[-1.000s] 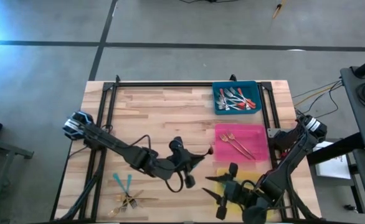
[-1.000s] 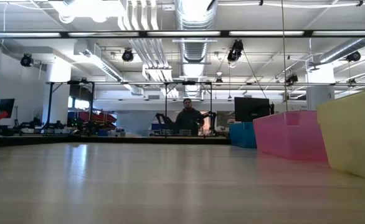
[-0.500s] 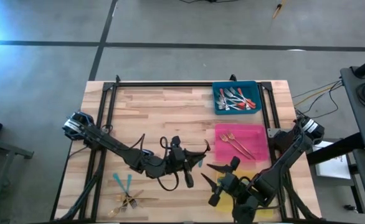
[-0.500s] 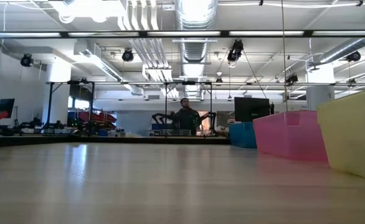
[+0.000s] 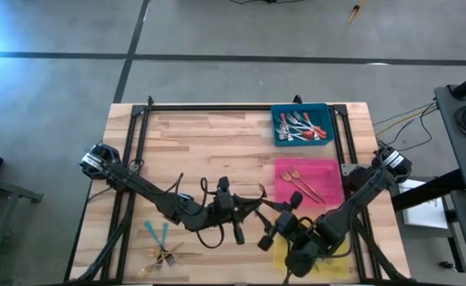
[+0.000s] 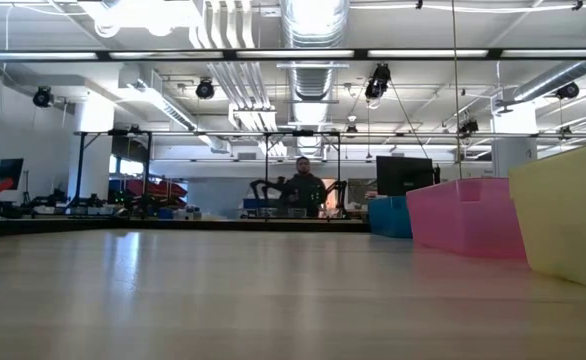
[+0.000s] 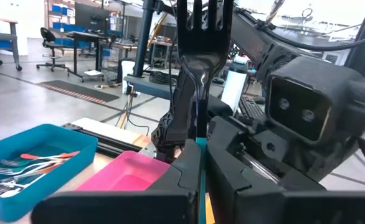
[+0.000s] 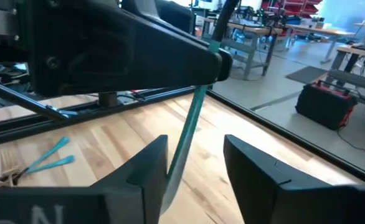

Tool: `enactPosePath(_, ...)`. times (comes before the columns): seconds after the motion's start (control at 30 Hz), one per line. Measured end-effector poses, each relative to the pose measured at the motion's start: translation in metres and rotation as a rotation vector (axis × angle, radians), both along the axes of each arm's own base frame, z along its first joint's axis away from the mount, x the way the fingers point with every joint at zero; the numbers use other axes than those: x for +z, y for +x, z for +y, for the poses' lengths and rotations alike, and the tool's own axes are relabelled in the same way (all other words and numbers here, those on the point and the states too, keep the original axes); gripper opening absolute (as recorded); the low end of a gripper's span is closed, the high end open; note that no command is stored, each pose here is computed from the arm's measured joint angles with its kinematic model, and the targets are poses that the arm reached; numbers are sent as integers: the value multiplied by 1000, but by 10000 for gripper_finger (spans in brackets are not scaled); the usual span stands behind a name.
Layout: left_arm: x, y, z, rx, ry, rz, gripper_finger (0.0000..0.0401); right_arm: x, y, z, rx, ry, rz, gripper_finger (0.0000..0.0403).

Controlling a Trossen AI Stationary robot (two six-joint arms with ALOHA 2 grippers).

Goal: Sort silverware by color (type)
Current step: Put the blue fork into the yellow bin

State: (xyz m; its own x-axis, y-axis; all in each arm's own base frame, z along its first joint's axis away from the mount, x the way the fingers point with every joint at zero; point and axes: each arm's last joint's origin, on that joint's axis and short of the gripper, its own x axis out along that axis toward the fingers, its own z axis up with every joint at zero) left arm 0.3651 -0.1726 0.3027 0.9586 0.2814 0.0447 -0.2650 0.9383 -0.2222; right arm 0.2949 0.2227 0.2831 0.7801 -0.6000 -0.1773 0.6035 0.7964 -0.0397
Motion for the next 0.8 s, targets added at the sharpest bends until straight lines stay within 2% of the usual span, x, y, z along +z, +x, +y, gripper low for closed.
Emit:
enactPosePath(0.13,1,0,0,2,8,-6,0,-1,0,-1,-3,-8,9,110)
enactPosePath(0.3,1,0,0,1,12,-8,0,-1,0,-2,3,-45,39,22)
enactPosePath(0.47,1,0,0,-2,41,2,1,0,-1,-2,4,-48,40,10)
enactPosePath(0.63,1,-3,0,-3,147,63,0,7,-4,-4,40,-76,79,9)
enactPosePath(0.7,2,-5,1,-12,172,103,3,15,-9,-5,98,-43,106,9)
enactPosePath(0.8,3,-12,4,-15,215,191,10,27,-20,-10,183,84,118,9)
